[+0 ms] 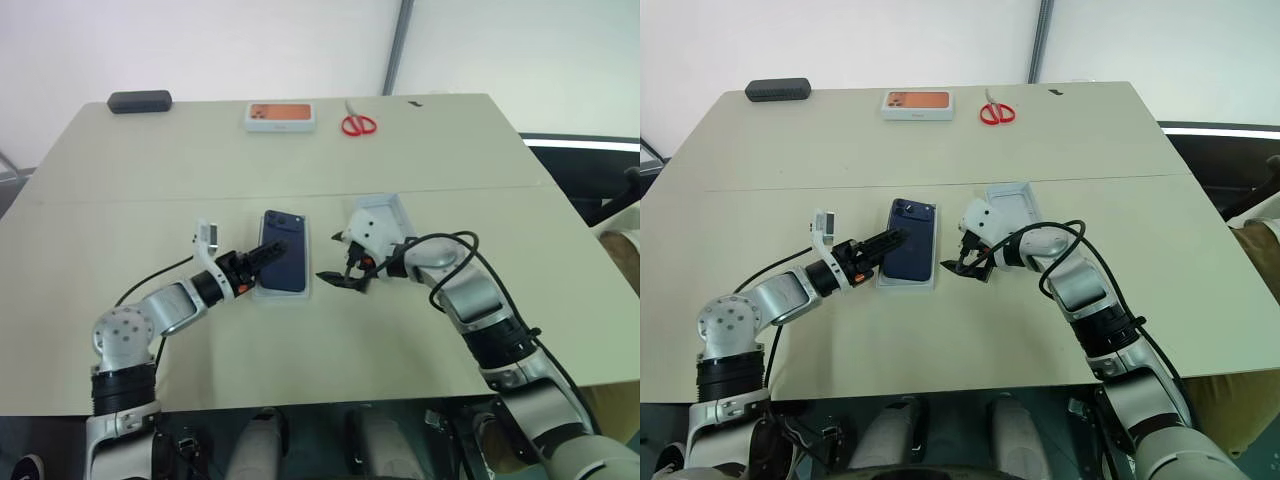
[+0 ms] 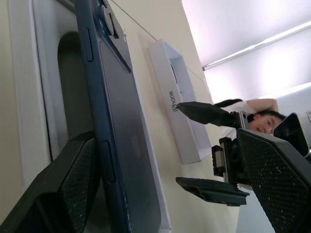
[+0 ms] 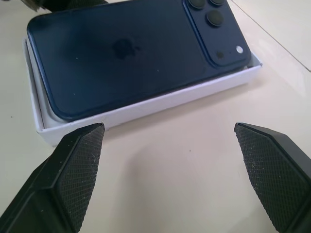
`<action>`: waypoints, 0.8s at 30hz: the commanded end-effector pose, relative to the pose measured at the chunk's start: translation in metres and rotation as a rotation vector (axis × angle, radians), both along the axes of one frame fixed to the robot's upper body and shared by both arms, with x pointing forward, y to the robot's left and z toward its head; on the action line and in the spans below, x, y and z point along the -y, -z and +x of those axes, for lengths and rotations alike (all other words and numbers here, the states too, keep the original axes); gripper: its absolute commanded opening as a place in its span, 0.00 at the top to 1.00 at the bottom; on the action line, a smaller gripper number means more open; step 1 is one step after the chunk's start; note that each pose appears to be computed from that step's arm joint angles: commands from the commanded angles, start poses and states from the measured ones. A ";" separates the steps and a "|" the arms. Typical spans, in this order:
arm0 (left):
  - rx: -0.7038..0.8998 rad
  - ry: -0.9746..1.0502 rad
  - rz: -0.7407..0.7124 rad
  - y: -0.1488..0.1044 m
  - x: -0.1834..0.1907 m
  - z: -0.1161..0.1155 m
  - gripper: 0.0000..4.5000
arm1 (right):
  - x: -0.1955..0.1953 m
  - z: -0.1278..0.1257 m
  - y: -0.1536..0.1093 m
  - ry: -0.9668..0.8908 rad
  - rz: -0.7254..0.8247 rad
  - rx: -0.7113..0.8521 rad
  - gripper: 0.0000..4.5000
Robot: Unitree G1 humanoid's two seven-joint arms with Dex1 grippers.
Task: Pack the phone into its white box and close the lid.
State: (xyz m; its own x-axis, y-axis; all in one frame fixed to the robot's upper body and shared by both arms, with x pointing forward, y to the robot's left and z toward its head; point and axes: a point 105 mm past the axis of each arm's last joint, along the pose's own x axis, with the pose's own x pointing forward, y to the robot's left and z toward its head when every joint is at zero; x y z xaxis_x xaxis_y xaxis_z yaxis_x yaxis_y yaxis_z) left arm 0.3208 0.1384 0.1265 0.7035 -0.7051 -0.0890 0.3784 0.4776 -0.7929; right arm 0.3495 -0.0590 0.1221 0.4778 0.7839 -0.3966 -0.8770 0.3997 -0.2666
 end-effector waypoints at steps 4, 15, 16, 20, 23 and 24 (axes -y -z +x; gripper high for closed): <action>0.073 0.023 0.072 -0.018 -0.008 -0.003 0.01 | -0.008 0.002 -0.014 -0.024 0.020 0.057 0.00; 0.124 -0.008 0.111 -0.023 -0.019 -0.004 0.01 | -0.013 0.003 -0.016 -0.026 0.076 0.006 0.00; 0.155 -0.050 0.109 -0.028 -0.025 0.001 0.06 | -0.013 0.006 -0.018 -0.018 0.077 0.024 0.06; 0.233 -0.190 0.234 -0.031 -0.050 0.016 0.40 | -0.011 0.011 -0.022 0.007 0.098 0.036 0.41; 0.219 -0.199 0.201 -0.030 -0.054 0.019 0.73 | -0.010 0.013 -0.020 0.014 0.071 0.051 0.74; 0.218 -0.181 0.228 -0.025 -0.052 0.018 0.86 | -0.009 0.013 -0.017 0.016 0.050 0.063 0.88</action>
State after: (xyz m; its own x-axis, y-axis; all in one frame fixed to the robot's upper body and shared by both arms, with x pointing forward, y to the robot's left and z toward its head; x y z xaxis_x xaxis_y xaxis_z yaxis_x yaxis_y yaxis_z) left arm 0.3387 0.1888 0.1454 0.8367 -0.5413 -0.0828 0.3928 0.6987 -0.5979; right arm 0.3604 -0.0532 0.1268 0.5000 0.7900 -0.3548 -0.8655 0.4410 -0.2376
